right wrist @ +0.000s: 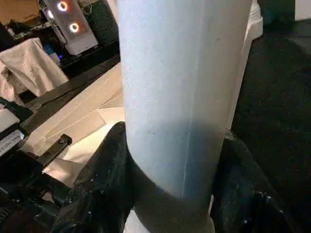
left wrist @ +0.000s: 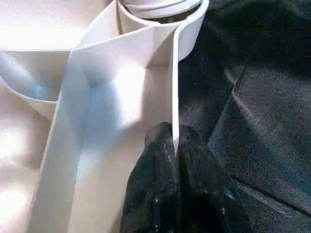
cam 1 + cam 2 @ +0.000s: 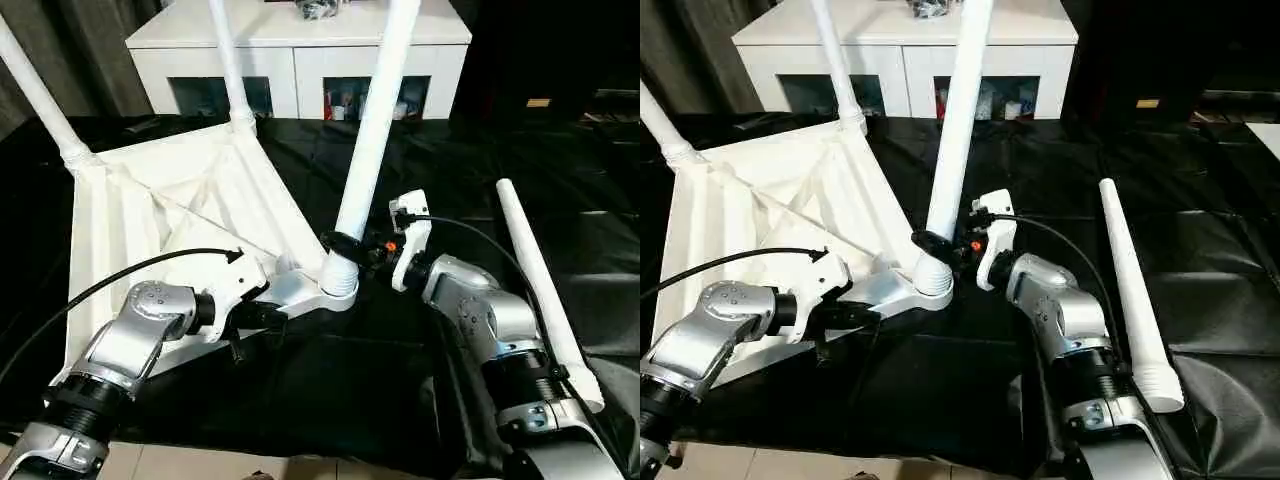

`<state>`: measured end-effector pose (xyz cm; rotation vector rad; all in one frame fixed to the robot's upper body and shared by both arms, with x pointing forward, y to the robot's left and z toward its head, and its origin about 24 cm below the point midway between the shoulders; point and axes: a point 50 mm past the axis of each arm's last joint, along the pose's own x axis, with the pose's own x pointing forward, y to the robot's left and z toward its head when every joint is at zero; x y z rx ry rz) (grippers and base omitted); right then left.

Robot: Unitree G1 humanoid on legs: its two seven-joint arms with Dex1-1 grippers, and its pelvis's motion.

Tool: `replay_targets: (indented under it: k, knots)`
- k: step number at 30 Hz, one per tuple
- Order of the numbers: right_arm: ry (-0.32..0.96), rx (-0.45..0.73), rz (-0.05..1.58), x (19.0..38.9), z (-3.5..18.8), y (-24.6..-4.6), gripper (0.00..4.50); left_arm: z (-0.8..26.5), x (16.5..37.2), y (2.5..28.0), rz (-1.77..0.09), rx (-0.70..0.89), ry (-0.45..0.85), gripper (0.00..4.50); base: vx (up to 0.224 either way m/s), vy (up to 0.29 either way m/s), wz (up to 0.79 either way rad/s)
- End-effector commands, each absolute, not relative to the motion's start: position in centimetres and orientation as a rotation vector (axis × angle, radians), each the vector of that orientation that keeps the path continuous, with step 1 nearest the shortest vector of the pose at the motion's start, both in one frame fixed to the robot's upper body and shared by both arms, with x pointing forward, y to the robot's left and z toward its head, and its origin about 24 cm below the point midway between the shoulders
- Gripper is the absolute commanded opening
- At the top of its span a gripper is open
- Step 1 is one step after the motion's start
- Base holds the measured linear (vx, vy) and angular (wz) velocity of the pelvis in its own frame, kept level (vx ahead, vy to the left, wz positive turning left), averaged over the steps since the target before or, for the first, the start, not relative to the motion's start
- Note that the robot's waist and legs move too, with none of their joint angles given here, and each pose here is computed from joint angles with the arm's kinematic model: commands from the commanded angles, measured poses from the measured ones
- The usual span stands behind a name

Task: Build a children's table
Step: Insert table leg to table base

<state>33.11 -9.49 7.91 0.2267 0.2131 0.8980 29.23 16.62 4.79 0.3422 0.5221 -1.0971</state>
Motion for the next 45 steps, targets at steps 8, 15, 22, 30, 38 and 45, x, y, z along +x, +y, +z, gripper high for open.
replay_targets:
  k: [8, 15, 22, 30, 38, 45]
  knots:
    - [0.216, 0.085, 0.807, 32.3, 6.3, -10.7, 1.85, 5.9, 29.6, 16.3, -1.086, 0.294, 0.433, 0.0, 0.0, 0.0, 0.0]
    - [0.198, 0.062, 0.72, 30.9, 5.2, -11.7, 1.85, 6.0, 29.7, 16.5, -1.073, 0.29, 0.431, 0.0, 0.0, 0.0, 0.0]
    - [0.278, -0.033, 0.754, 29.7, 3.7, -11.6, 1.85, 6.0, 29.9, 16.6, -1.072, 0.292, 0.431, 0.0, 0.0, 0.0, 0.0]
    - [0.378, -0.184, 0.899, 29.9, 3.6, -10.2, 1.84, 6.1, 30.0, 16.6, -1.08, 0.314, 0.435, 0.0, 0.0, 0.0, 0.0]
    - [0.46, -0.171, 0.941, 31.8, 4.0, -9.3, 1.84, 6.1, 30.0, 16.6, -1.091, 0.318, 0.434, 0.0, 0.0, 0.0, 0.0]
    - [0.562, -0.172, 0.958, 31.5, 2.6, -9.6, 1.84, 6.2, 30.0, 16.7, -1.086, 0.315, 0.429, 0.0, 0.0, 0.0, 0.0]
